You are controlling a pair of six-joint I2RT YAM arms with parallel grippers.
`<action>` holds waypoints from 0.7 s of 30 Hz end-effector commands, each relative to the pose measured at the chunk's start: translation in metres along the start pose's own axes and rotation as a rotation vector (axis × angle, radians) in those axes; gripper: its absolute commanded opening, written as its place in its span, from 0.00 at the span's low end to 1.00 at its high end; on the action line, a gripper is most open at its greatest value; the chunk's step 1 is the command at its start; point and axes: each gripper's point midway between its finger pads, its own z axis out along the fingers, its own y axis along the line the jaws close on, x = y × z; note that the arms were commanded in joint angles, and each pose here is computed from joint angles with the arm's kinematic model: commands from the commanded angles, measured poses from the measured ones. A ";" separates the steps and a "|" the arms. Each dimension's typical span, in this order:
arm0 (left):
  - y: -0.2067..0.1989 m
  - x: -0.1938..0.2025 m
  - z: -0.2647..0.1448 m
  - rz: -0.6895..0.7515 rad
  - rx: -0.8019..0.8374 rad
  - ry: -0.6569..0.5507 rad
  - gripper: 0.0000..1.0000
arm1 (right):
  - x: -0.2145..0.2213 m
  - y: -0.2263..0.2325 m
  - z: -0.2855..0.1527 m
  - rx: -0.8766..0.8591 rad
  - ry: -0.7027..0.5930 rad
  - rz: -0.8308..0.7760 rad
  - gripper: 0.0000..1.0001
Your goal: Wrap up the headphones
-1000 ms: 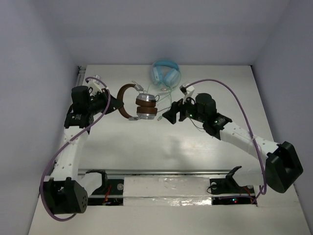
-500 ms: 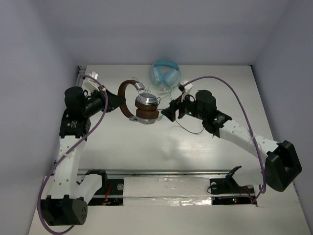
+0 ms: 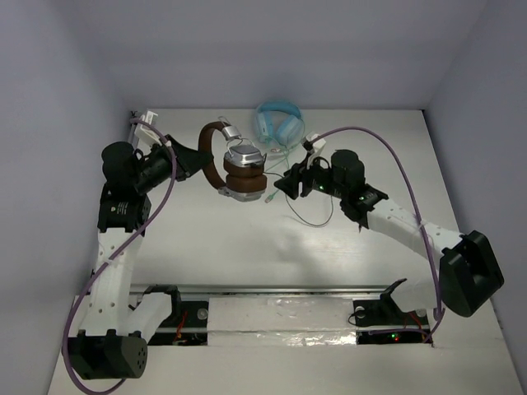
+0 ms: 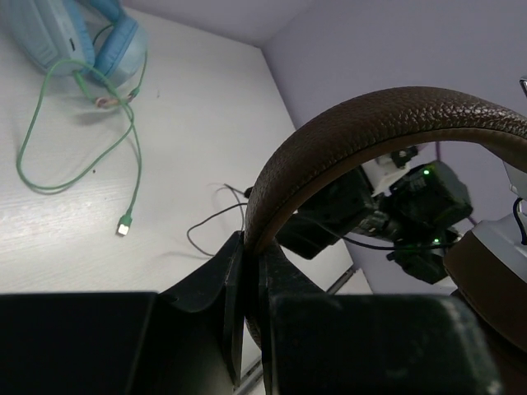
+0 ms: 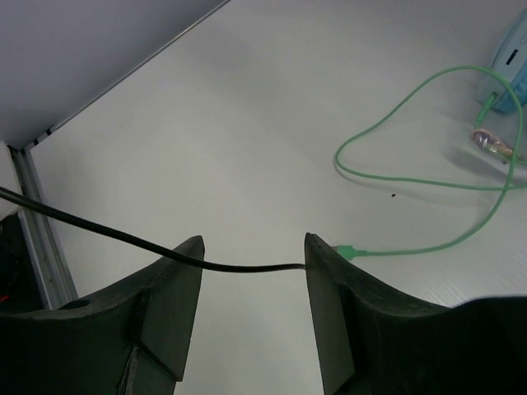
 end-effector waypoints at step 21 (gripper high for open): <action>-0.083 -0.034 -0.012 0.014 0.294 -0.072 0.00 | -0.008 0.000 0.031 -0.088 -0.139 0.070 0.60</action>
